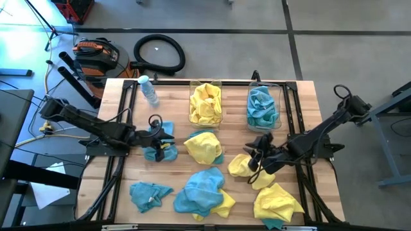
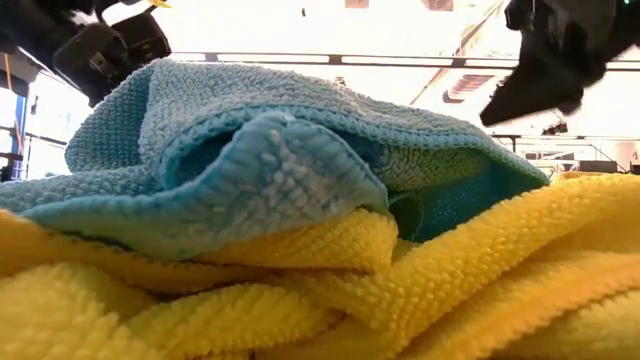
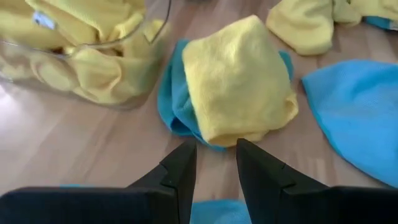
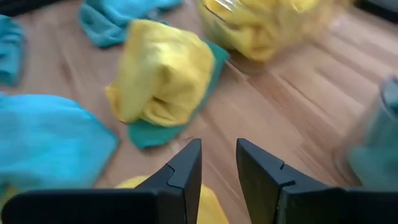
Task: Sort microfiber towel by color & place in baskets
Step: Put the yellow towel into the left transparent bin
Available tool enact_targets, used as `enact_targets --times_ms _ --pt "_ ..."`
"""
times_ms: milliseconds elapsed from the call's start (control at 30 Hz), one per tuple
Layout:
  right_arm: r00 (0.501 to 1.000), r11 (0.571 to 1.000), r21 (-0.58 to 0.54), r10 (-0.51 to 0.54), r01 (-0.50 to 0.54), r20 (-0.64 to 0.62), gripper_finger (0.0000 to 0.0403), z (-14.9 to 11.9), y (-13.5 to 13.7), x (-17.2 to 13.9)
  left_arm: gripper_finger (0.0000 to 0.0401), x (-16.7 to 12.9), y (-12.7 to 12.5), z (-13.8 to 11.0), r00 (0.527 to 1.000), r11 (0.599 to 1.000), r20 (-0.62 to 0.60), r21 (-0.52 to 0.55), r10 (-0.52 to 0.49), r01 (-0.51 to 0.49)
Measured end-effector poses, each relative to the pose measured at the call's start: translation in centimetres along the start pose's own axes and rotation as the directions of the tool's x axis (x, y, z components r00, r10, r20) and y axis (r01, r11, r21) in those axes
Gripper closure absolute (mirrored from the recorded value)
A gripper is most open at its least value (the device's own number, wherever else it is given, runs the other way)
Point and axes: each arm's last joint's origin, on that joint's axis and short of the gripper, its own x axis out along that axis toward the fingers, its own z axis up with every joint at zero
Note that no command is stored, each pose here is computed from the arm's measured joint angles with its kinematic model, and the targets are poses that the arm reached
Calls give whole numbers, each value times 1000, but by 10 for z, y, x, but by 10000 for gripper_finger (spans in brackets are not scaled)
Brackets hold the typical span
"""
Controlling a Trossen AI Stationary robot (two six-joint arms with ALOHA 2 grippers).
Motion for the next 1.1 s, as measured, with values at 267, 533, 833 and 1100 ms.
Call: enact_targets --times_ms 267,533,833,1100 --pt "988 998 -25 56 -60 -146 345 47 16 -32 297 2 5 0 994 991 69 112 -80 72" --pt "908 989 146 78 -18 -412 398 37 15 -39 297 0 16 6 987 982 77 139 -140 129" --pt "794 988 96 -39 122 -606 398 -4 34 -23 298 1 21 3 992 989 37 91 -117 113" --pt "788 986 141 13 93 -616 349 -7 42 -22 298 1 21 3 992 991 36 72 -118 115"
